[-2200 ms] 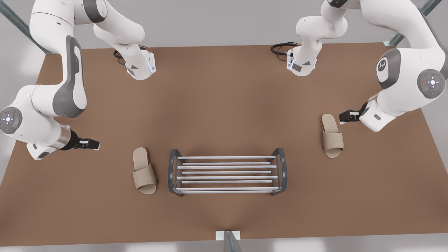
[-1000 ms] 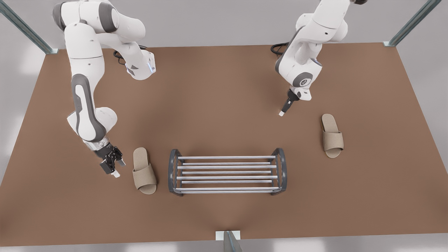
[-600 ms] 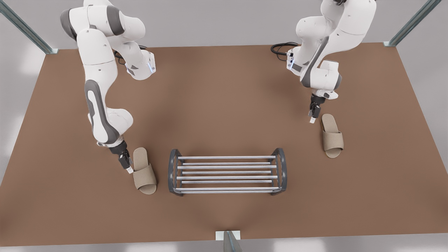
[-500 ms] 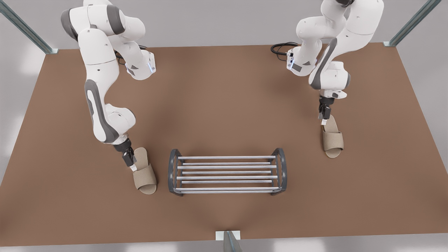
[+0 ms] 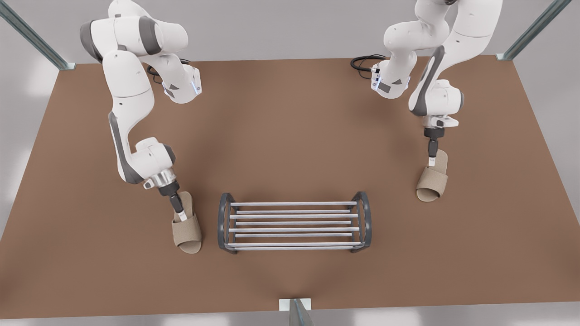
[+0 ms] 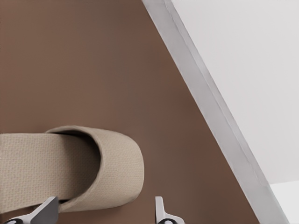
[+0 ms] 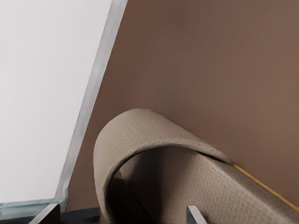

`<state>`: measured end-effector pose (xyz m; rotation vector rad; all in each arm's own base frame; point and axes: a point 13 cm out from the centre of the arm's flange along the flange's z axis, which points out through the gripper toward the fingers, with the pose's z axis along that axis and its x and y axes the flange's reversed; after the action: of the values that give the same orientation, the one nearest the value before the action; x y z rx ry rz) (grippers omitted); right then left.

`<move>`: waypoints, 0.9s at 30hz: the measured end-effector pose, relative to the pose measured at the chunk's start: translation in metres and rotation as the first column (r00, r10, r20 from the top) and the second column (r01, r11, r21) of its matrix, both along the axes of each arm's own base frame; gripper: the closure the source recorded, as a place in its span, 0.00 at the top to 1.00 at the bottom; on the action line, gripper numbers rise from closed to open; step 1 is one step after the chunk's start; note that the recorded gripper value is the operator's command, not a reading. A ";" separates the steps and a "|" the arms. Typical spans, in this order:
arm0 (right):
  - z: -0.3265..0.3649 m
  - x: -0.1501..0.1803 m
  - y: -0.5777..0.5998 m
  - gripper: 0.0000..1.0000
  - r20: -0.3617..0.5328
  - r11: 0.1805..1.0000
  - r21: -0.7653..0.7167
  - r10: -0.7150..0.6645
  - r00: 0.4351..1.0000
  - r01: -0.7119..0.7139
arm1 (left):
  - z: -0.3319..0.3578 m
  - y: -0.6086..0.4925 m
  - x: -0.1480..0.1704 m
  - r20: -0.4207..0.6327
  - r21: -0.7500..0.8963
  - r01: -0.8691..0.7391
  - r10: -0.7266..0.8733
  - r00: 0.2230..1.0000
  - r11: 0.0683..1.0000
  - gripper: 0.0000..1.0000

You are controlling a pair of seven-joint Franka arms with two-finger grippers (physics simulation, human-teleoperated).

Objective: Place the right shoe on the shoe rack with the right arm, and place the left shoe on the shoe rack with the left arm

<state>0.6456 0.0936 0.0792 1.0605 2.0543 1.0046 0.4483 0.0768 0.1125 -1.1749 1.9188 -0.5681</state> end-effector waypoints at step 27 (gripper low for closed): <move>0.019 0.065 0.016 0.37 0.176 0.999 0.021 0.035 0.984 -0.039 | -0.023 -0.013 0.052 -0.017 0.038 0.075 -0.075 0.997 0.996 1.00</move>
<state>0.7102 0.1094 0.0978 0.9142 1.9295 1.1044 0.4999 0.0638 0.0894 -1.0894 1.9857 -0.5601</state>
